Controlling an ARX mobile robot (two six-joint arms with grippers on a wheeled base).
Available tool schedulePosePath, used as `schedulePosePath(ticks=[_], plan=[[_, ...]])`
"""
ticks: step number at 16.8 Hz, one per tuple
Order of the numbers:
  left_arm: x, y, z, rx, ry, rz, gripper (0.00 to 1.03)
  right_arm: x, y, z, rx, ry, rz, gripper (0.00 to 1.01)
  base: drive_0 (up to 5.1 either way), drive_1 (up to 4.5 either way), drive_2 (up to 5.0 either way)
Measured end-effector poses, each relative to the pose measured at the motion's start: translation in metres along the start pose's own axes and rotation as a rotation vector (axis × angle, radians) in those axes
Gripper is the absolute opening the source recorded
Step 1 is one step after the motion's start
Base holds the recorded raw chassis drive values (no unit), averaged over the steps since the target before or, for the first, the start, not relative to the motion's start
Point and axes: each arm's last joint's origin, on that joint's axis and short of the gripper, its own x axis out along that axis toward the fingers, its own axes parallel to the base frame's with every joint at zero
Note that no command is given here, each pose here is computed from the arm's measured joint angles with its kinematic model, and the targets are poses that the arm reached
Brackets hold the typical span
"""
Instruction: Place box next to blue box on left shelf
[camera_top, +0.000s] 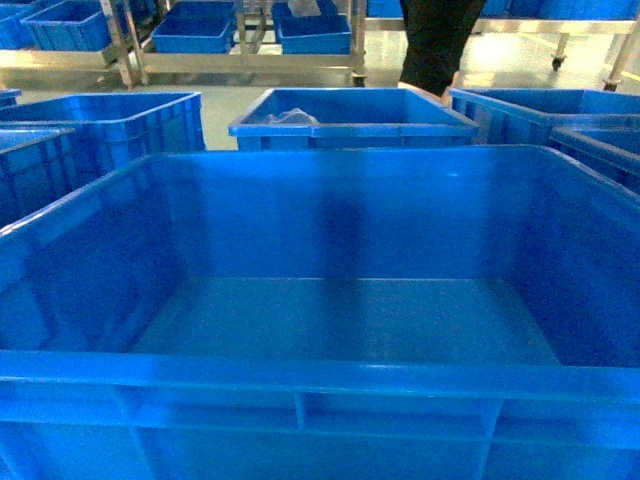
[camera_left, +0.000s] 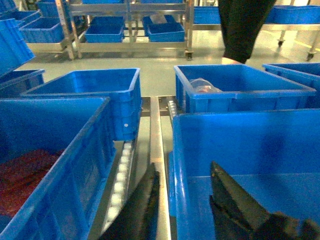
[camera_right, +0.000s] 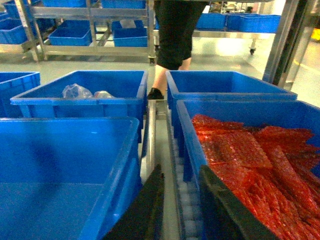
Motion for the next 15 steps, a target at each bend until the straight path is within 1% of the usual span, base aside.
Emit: schedulePosePath(ticks=[1, 2, 3, 5, 9, 13, 14, 15], plan=[[-0.002, 0.005, -0.003, -0.001, -0.003, 0.019, 0.19, -0.003, -0.001, -0.003, 0.000, -0.002, -0.007, 0.17, 0.0, 0.00, 0.0], [-0.005, 0.007, -0.006, -0.002, -0.014, 0.032, 0.06, -0.007, 0.000, -0.008, -0.002, -0.006, 0.015, 0.04, 0.0, 0.00, 0.0], [-0.009, 0.006, -0.013, -0.002, -0.013, 0.018, 0.01, -0.011, 0.001, -0.013, -0.005, -0.006, 0.018, 0.02, 0.0, 0.00, 0.0], [-0.014, 0.005, -0.022, -0.003, -0.008, 0.012, 0.01, -0.018, 0.000, -0.023, -0.005, 0.001, 0.017, 0.02, 0.0, 0.00, 0.0], [-0.022, 0.005, -0.034, -0.003, -0.008, 0.013, 0.01, -0.028, 0.000, -0.034, -0.005, 0.002, 0.017, 0.02, 0.0, 0.00, 0.0], [-0.029, 0.005, -0.040, -0.003, -0.012, 0.013, 0.01, -0.036, 0.000, -0.041, -0.005, -0.003, 0.017, 0.02, 0.0, 0.00, 0.0], [-0.030, 0.005, -0.043, -0.003, -0.034, 0.013, 0.01, -0.037, 0.000, -0.045, -0.005, -0.027, 0.017, 0.02, 0.0, 0.00, 0.0], [-0.031, 0.005, -0.046, -0.003, -0.022, 0.013, 0.01, -0.038, 0.000, -0.047, -0.006, -0.011, 0.016, 0.02, 0.0, 0.00, 0.0]])
